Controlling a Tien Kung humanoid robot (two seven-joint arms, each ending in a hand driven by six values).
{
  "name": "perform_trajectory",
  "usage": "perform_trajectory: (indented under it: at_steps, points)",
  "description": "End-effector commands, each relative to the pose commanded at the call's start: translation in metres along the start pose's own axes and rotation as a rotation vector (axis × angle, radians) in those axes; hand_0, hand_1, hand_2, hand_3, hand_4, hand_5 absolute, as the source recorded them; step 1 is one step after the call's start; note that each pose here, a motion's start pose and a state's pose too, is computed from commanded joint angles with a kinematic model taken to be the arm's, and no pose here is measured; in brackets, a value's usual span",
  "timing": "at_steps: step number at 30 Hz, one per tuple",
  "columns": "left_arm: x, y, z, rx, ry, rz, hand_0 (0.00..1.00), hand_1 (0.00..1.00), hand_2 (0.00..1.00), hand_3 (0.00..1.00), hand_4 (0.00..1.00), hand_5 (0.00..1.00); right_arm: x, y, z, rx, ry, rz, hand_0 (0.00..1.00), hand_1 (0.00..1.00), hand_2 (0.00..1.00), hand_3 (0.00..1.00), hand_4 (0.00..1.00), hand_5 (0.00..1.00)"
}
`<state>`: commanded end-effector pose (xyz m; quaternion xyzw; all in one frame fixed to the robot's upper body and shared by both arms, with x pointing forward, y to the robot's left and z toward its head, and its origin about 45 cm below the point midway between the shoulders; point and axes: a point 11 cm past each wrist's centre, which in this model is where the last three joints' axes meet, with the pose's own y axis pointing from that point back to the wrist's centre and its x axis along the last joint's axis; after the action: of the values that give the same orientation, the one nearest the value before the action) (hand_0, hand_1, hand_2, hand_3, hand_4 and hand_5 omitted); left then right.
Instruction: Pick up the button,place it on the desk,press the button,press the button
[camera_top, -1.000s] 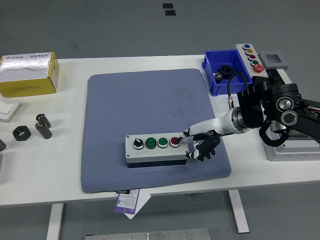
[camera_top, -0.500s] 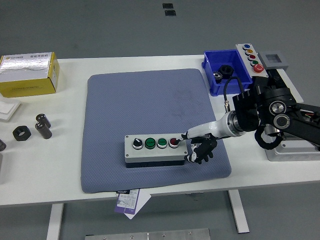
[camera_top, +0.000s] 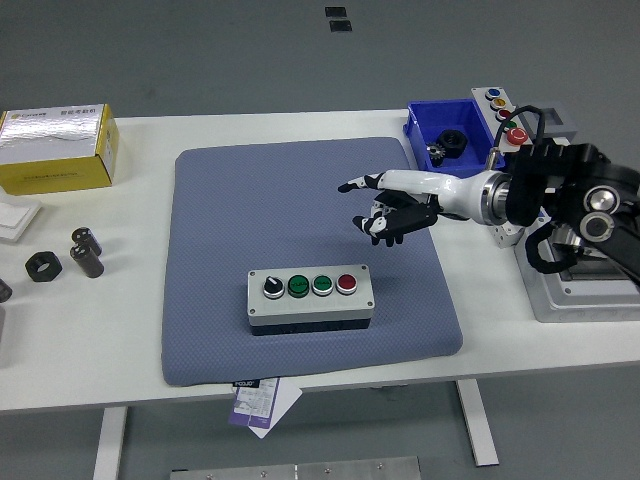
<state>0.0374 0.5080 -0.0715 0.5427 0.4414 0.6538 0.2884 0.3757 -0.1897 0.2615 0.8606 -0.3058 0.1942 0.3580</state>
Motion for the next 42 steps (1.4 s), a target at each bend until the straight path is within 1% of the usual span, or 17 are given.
perform_trajectory:
  at_steps: [1,2,4,7,8,10,13,14,19,20,22,25,26,31,32,37,42]
  points:
    - [0.000,0.000,0.000,-0.001,0.000,-0.001,0.723,0.701,0.623,0.618,0.718,0.223,-0.005,-0.006,0.006,0.011,-0.033,0.018,0.423,0.435,0.465,0.961,0.469,0.417]
    - [-0.001,0.000,0.000,-0.001,0.000,-0.002,0.723,0.702,0.623,0.618,0.719,0.224,-0.011,-0.012,0.013,0.031,-0.088,0.039,0.630,0.612,0.651,0.893,0.590,0.437]
    - [-0.002,0.000,-0.001,0.001,-0.001,-0.004,0.723,0.702,0.623,0.618,0.719,0.224,-0.025,-0.023,0.027,0.056,-0.167,0.083,0.630,0.612,0.651,0.893,0.590,0.437]
    - [-0.002,-0.001,-0.004,0.008,-0.006,-0.003,0.723,0.702,0.623,0.618,0.719,0.224,-0.046,-0.033,0.045,0.090,-0.248,0.153,0.630,0.612,0.651,0.893,0.590,0.437]
    - [-0.001,-0.001,-0.004,0.009,-0.008,-0.002,0.723,0.702,0.623,0.618,0.719,0.224,-0.052,-0.035,0.050,0.103,-0.273,0.179,0.749,0.698,0.718,0.783,0.655,0.440]
    - [0.000,-0.001,-0.004,0.007,-0.010,0.000,0.723,0.702,0.623,0.618,0.719,0.224,-0.064,-0.034,0.058,0.142,-0.333,0.240,0.749,0.698,0.718,0.783,0.655,0.440]
    - [0.000,0.000,-0.002,0.002,-0.012,0.001,0.723,0.702,0.623,0.618,0.720,0.225,-0.072,-0.026,0.067,0.189,-0.384,0.344,0.749,0.698,0.718,0.783,0.655,0.440]
    - [0.000,0.000,-0.001,0.001,-0.013,0.001,0.723,0.702,0.623,0.618,0.720,0.225,-0.073,-0.022,0.070,0.202,-0.393,0.385,0.779,0.727,0.748,0.774,0.849,0.636]
    - [0.000,0.000,-0.002,0.002,-0.018,0.000,0.723,0.702,0.623,0.618,0.720,0.225,-0.067,-0.007,0.080,0.244,-0.419,0.564,0.779,0.727,0.748,0.774,0.849,0.636]
    - [0.000,0.000,-0.002,0.002,-0.018,0.000,0.722,0.702,0.623,0.618,0.719,0.225,-0.066,-0.004,0.083,0.247,-0.426,0.600,0.813,0.758,0.768,0.781,0.912,0.741]
    - [-0.001,0.000,-0.002,0.002,-0.019,-0.001,0.722,0.702,0.623,0.618,0.719,0.225,-0.064,0.000,0.089,0.248,-0.445,0.664,0.813,0.758,0.768,0.781,0.912,0.741]
    - [-0.002,0.000,-0.001,0.000,-0.018,-0.003,0.722,0.702,0.623,0.618,0.719,0.225,-0.064,0.004,0.097,0.247,-0.477,0.723,0.813,0.758,0.768,0.781,0.912,0.741]
    - [-0.002,0.000,-0.002,0.000,-0.017,-0.003,0.723,0.702,0.623,0.618,0.719,0.225,-0.065,0.004,0.100,0.250,-0.497,0.733,0.853,0.765,0.771,0.768,0.974,0.922]
    - [-0.001,-0.002,-0.007,0.010,-0.010,-0.003,0.723,0.702,0.623,0.618,0.719,0.225,-0.067,0.006,0.111,0.266,-0.609,0.744,0.853,0.765,0.771,0.768,0.974,0.922]
    - [-0.001,-0.002,-0.009,0.013,-0.009,-0.003,0.722,0.703,0.623,0.619,0.719,0.225,-0.067,0.007,0.114,0.265,-0.640,0.747,0.871,0.776,0.773,0.769,0.996,0.998]
    - [-0.003,-0.002,-0.011,0.017,-0.010,-0.008,0.722,0.702,0.624,0.620,0.717,0.223,-0.063,0.010,0.126,0.249,-0.763,0.774,0.866,0.784,0.779,0.773,0.998,0.998]
    - [-0.006,-0.003,-0.012,0.012,-0.013,-0.015,0.722,0.702,0.624,0.620,0.717,0.223,-0.053,0.021,0.133,0.252,-0.807,0.814,0.866,0.784,0.779,0.773,0.998,0.998]
